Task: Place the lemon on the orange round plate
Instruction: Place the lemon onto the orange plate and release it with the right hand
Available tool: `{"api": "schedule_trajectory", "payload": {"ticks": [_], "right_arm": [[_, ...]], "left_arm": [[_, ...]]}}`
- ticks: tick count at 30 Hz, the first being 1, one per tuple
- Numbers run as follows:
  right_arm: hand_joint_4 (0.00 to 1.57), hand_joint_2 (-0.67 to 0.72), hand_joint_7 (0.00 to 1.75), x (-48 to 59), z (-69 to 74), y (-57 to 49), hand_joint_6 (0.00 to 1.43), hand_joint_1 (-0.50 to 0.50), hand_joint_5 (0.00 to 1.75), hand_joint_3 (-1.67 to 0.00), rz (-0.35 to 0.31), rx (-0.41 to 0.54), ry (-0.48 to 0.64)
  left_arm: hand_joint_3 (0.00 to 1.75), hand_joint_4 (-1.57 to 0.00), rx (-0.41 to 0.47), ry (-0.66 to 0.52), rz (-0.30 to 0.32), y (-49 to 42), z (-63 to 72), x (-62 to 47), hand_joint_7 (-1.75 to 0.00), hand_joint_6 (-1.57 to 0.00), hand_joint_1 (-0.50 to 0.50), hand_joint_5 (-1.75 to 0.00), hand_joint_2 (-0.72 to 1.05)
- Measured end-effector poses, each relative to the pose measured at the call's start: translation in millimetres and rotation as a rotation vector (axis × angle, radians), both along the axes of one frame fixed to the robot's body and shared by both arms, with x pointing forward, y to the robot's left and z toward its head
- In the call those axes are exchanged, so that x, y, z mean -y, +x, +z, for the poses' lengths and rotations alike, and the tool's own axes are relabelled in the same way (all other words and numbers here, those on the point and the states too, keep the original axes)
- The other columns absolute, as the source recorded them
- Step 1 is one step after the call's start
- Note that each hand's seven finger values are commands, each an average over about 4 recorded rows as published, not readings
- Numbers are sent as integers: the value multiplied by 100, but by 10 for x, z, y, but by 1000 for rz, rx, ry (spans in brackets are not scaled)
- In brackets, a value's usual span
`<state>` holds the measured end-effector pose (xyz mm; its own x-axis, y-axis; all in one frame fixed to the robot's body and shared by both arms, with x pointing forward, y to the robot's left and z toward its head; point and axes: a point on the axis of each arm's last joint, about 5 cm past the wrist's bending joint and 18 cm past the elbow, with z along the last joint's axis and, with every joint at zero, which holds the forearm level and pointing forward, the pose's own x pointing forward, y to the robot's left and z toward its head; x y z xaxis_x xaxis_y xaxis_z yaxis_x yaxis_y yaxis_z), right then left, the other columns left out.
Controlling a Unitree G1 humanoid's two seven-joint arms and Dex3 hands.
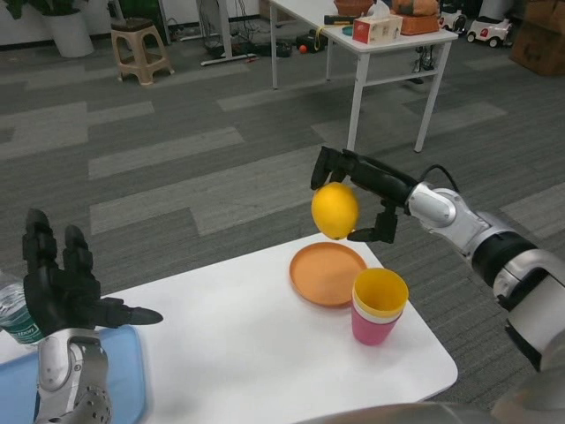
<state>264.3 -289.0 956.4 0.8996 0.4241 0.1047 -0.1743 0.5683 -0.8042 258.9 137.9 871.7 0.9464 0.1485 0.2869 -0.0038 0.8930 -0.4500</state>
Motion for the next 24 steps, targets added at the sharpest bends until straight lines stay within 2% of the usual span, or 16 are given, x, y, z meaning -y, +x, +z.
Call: {"api": "schedule_trajectory", "payload": {"ticks": [7, 10, 17, 20, 24], "right_arm": [[17, 15, 168, -91, -9, 184, 29, -33, 155, -159, 12, -63, -65], [17, 15, 168, -215, -26, 279, 29, -33, 155, -159, 36, -75, -81], [18, 15, 168, -480, -88, 428, 34, -33, 155, -159, 102, -121, -177], [20, 15, 168, -521, -105, 463, 34, -33, 155, -159, 108, -145, -234], [20, 15, 166, -523, -177, 456, 34, -33, 155, -159, 103, -191, -296]], "left_arm": [[9, 0, 2, 1, -2, 6, 6, 5, 0, 0, -50, 0, -64], [9, 0, 2, -1, -4, 9, 7, 17, 0, 0, -50, 0, -64], [9, 0, 1, -2, -8, 12, 7, 33, 0, 0, -50, 0, -64], [9, 0, -2, -2, -7, 10, 3, 34, 0, 0, -50, 0, -64], [9, 0, -3, -4, -8, 10, 1, 40, 0, 0, -50, 0, -64]]}}
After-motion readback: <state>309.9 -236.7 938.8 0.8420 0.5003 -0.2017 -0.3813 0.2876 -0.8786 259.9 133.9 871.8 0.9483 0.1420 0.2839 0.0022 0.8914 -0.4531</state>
